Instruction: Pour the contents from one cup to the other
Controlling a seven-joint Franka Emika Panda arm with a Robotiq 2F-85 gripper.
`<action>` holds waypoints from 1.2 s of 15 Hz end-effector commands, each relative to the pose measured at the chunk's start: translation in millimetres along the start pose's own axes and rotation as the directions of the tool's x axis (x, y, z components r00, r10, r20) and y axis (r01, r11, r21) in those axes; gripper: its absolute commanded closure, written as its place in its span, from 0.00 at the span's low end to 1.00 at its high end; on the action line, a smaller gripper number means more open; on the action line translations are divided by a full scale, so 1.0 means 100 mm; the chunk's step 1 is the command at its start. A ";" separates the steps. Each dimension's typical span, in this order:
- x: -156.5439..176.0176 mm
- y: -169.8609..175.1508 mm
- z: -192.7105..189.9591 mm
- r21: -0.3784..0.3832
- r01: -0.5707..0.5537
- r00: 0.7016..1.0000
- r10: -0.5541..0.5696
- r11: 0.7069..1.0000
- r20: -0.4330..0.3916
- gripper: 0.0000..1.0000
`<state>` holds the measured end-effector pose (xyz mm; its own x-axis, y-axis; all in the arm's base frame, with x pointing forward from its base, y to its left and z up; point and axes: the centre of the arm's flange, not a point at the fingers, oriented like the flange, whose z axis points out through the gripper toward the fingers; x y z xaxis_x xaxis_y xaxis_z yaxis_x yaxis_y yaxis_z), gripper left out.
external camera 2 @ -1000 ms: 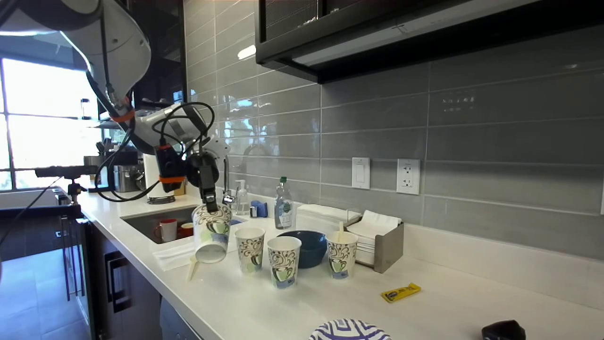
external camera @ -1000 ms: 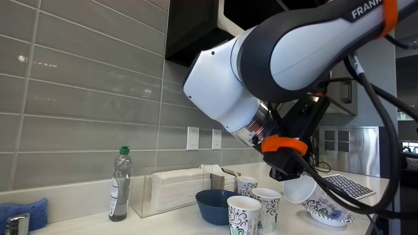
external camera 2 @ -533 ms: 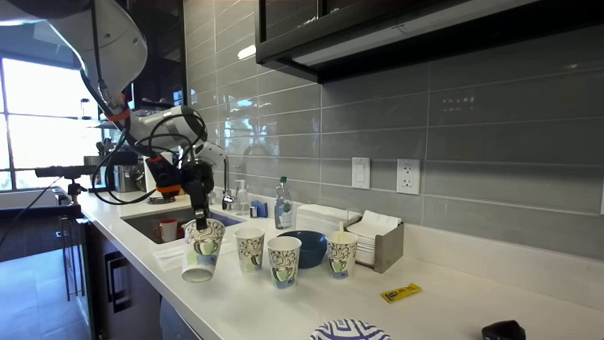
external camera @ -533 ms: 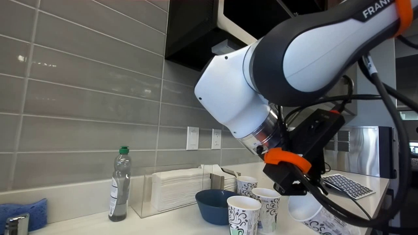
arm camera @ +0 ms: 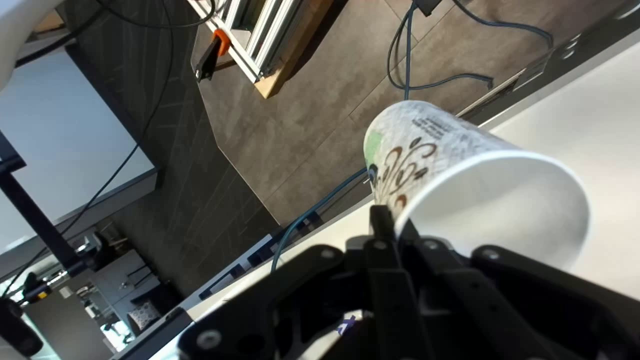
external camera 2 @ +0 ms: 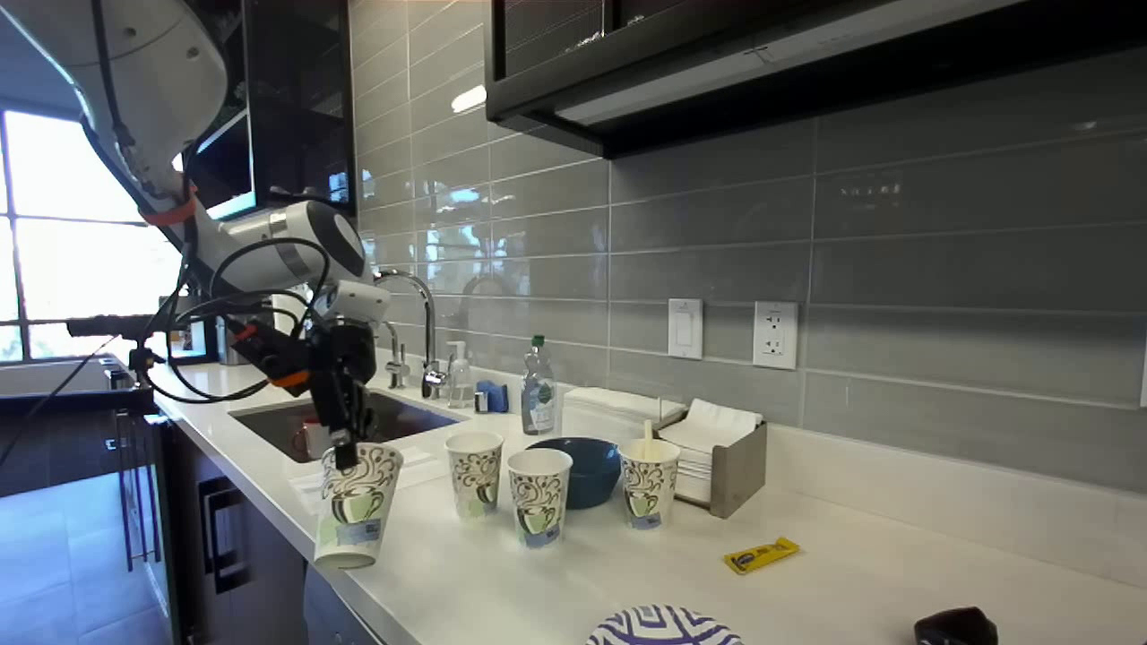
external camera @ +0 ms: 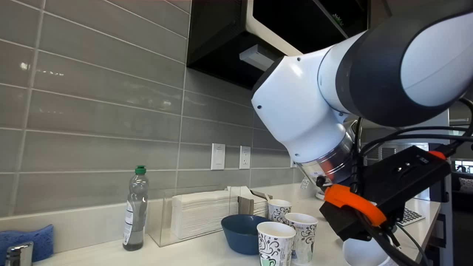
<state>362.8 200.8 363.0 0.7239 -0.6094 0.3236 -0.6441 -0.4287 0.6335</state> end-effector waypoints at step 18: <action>0.10 0.35 0.45 0.336 -0.222 0.971 0.178 0.915 0.159 0.99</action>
<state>360.5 169.5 360.0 0.6104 -0.7139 0.3432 -0.7864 -0.4943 0.3704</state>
